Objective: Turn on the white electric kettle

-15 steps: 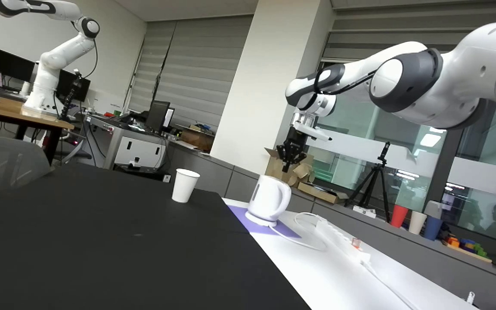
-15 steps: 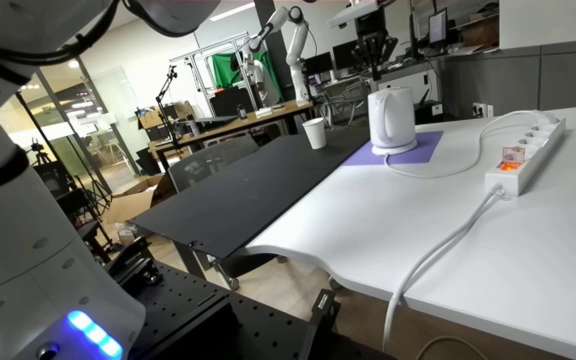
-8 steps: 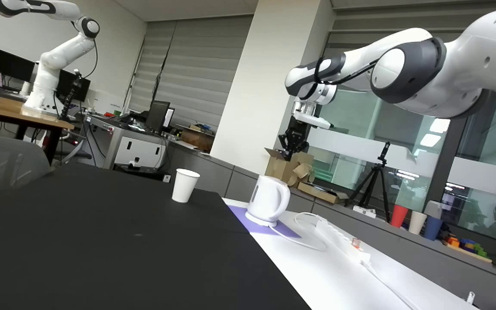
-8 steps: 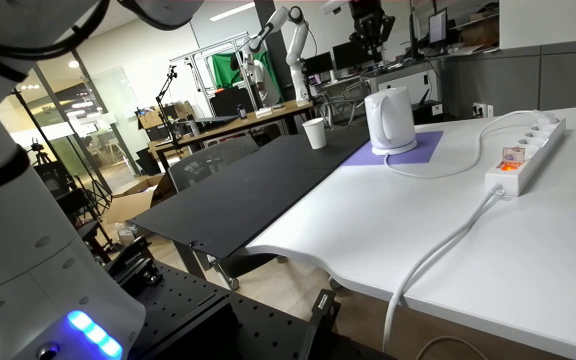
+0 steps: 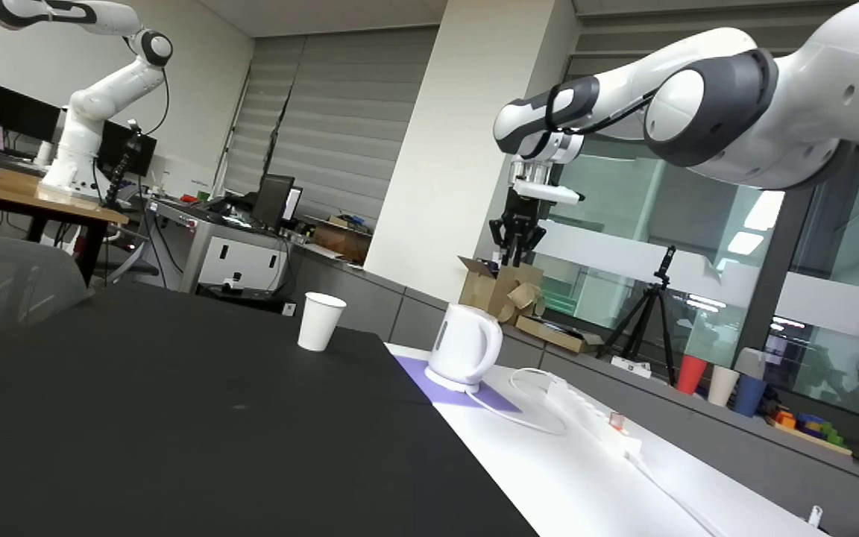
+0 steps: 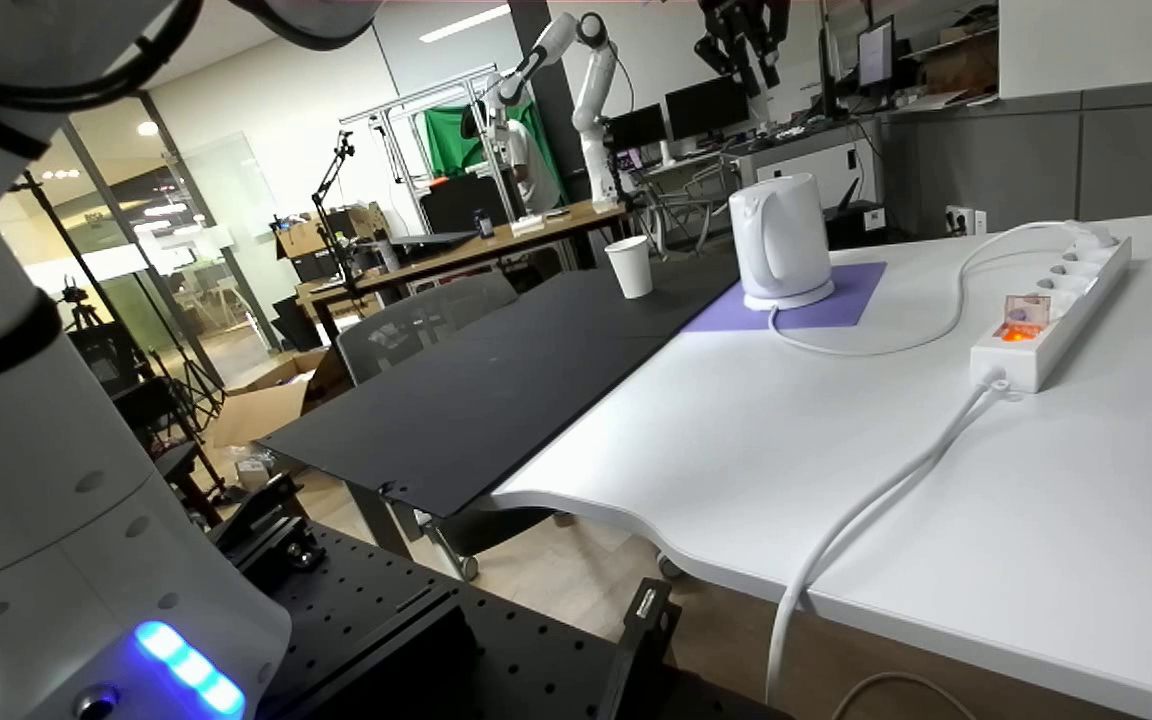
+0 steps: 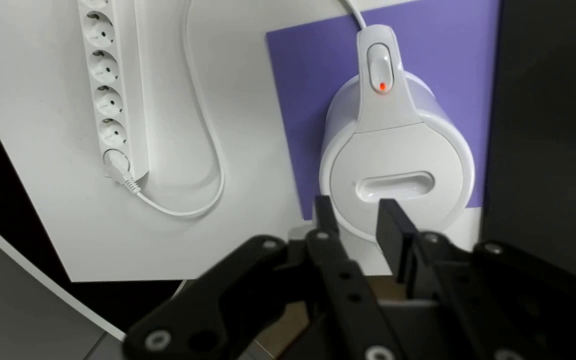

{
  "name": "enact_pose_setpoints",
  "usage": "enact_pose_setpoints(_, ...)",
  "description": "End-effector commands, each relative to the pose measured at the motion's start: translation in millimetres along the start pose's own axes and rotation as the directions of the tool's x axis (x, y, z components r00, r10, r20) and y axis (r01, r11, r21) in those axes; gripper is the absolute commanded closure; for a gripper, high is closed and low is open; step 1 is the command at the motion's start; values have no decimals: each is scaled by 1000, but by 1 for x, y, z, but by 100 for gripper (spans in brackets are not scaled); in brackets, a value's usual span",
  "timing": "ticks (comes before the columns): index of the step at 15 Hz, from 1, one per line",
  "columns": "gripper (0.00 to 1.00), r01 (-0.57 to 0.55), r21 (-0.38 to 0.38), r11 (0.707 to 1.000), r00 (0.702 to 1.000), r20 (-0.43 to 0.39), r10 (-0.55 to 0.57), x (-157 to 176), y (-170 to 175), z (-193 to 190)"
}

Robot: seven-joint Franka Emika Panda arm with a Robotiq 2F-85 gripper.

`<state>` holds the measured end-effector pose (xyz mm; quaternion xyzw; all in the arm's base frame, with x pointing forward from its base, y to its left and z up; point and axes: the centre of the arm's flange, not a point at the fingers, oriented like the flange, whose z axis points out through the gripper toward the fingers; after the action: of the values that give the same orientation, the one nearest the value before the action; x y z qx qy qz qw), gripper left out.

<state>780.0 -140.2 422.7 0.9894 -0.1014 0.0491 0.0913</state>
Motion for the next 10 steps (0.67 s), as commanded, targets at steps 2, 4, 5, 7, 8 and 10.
enact_pose_setpoints(2,32,-4,-37,999,999,34,6,-9,1,-20)
enact_pose_setpoints(4,20,7,-26,1000,998,62,-6,-11,3,-23)
enact_pose_setpoints(5,13,13,-23,1000,997,76,-11,-12,4,-24)
enact_pose_setpoints(7,1,35,-6,999,993,117,-34,-14,6,-26)
enact_pose_setpoints(8,0,46,-1,999,990,132,-45,-15,6,-25)
enact_pose_setpoints(10,0,64,4,998,985,157,-64,-18,5,-24)
